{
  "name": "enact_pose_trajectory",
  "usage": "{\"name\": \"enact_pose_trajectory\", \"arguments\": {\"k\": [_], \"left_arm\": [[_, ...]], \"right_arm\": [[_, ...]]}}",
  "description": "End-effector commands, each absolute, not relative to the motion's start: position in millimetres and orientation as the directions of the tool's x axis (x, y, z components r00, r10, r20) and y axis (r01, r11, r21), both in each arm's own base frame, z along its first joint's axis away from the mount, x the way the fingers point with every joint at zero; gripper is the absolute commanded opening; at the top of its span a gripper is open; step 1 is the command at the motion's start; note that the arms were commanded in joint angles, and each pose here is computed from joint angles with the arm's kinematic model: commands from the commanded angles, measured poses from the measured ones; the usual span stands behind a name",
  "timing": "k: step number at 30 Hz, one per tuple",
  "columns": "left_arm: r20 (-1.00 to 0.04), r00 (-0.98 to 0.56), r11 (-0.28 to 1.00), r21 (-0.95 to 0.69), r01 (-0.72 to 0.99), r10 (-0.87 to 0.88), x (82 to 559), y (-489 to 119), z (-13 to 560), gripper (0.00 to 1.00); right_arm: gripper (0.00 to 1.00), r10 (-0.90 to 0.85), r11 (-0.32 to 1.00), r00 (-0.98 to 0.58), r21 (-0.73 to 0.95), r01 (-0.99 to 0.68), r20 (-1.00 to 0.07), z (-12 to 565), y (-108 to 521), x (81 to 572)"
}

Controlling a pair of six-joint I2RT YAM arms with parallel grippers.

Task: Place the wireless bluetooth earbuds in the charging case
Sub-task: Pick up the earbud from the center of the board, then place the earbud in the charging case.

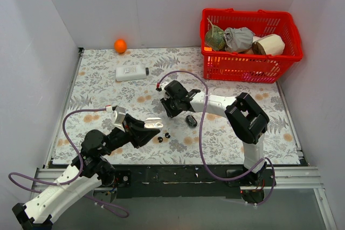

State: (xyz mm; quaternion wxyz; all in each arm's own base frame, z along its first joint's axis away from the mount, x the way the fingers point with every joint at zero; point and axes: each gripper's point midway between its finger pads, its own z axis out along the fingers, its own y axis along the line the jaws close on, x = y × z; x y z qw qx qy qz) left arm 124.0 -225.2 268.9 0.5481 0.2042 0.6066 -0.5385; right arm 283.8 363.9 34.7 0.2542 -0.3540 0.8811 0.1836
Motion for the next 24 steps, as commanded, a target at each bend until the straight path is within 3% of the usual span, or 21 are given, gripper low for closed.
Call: {"name": "enact_pose_trajectory", "arguments": {"k": [1, 6, 8, 12, 18, 24], "left_arm": [[-0.886, -0.315, 0.343, -0.429, 0.836, -0.341, 125, -226, 268, 0.0], [-0.886, -0.316, 0.342, -0.429, 0.836, -0.339, 125, -226, 268, 0.0], [-0.886, -0.314, 0.341, -0.428, 0.837, -0.341, 125, -226, 269, 0.0], [-0.889, -0.305, 0.341, -0.419, 0.841, -0.341, 125, -225, 271, 0.0], [-0.901, -0.25, 0.352, -0.377, 0.857, -0.355, 125, -222, 289, 0.0], [-0.92, -0.164, 0.325, -0.286, 0.901, -0.355, 126, -229, 304, 0.0]], "right_arm": [[0.26, -0.54, 0.696, -0.634, 0.13, -0.707, -0.554, 26, 355, 282], [0.14, -0.534, 0.709, -0.63, 0.108, -0.697, -0.563, 28, 352, 287], [0.04, -0.529, 0.713, -0.629, 0.104, -0.693, -0.57, 31, 350, 287], [0.01, -0.489, 0.729, -0.617, 0.099, -0.677, -0.617, 63, 346, 289], [0.01, -0.361, 0.682, -0.447, 0.095, -0.725, -0.818, 205, 321, 267], [0.01, -0.262, 0.417, -0.183, 0.06, -0.907, -0.948, 326, 309, 194]]}}
